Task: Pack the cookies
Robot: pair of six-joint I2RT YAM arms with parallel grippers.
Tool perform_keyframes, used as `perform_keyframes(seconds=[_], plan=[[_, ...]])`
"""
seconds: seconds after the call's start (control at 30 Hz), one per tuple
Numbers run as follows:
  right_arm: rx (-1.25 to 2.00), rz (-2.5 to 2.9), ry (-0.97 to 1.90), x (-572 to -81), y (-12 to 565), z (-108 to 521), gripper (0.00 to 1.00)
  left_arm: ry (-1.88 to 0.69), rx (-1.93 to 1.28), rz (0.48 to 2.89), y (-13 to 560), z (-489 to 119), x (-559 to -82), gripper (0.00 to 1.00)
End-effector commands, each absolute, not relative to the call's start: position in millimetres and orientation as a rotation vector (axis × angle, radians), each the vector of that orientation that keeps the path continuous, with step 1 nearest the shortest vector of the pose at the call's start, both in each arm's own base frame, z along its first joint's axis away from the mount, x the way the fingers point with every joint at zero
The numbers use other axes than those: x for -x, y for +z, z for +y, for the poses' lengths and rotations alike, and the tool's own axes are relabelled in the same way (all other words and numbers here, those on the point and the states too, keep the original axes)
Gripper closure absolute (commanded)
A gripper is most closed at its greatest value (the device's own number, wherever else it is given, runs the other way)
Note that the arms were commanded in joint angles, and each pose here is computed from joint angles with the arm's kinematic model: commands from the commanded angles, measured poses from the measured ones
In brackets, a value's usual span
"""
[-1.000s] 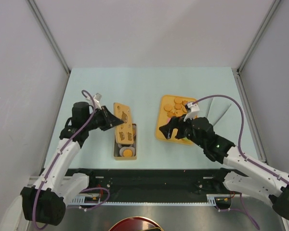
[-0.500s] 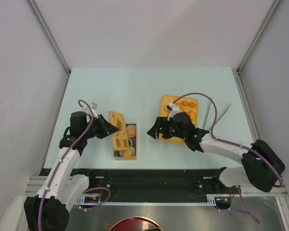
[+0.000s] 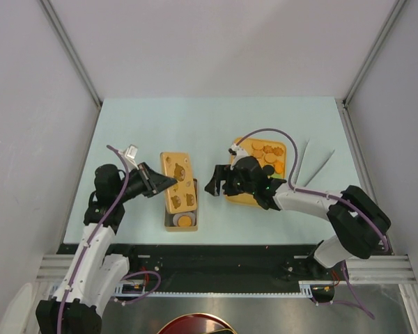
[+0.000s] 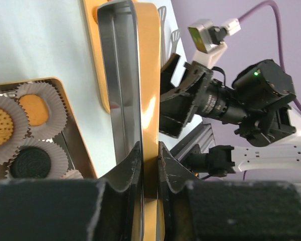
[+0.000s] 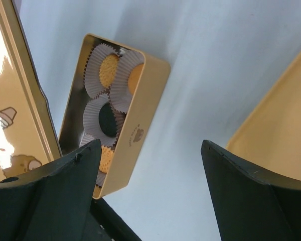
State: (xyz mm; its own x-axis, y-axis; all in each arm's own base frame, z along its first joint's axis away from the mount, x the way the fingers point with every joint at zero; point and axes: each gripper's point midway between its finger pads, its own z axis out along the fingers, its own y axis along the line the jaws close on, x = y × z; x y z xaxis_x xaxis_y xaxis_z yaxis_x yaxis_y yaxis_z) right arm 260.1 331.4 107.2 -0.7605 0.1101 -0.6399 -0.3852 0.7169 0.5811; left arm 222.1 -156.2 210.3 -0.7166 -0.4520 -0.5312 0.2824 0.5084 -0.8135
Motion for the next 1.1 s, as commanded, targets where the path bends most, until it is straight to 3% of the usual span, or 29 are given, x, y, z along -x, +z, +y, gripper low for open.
perform_keyframes(seconds=[0.0, 0.33, 1.07], plan=[[0.277, 2.247, 0.973, -262, 112, 358, 0.14, -1.318, 0.107, 1.961, 228, -160, -221, 0.85], [0.343, 2.326, 0.944, -267, 85, 403, 0.2, -1.277, 0.114, 1.995, 219, -158, -215, 0.86], [0.324, 2.395, 0.763, -286, 54, 383, 0.6, -1.269, 0.127, 2.005, 214, -157, -218, 0.85]])
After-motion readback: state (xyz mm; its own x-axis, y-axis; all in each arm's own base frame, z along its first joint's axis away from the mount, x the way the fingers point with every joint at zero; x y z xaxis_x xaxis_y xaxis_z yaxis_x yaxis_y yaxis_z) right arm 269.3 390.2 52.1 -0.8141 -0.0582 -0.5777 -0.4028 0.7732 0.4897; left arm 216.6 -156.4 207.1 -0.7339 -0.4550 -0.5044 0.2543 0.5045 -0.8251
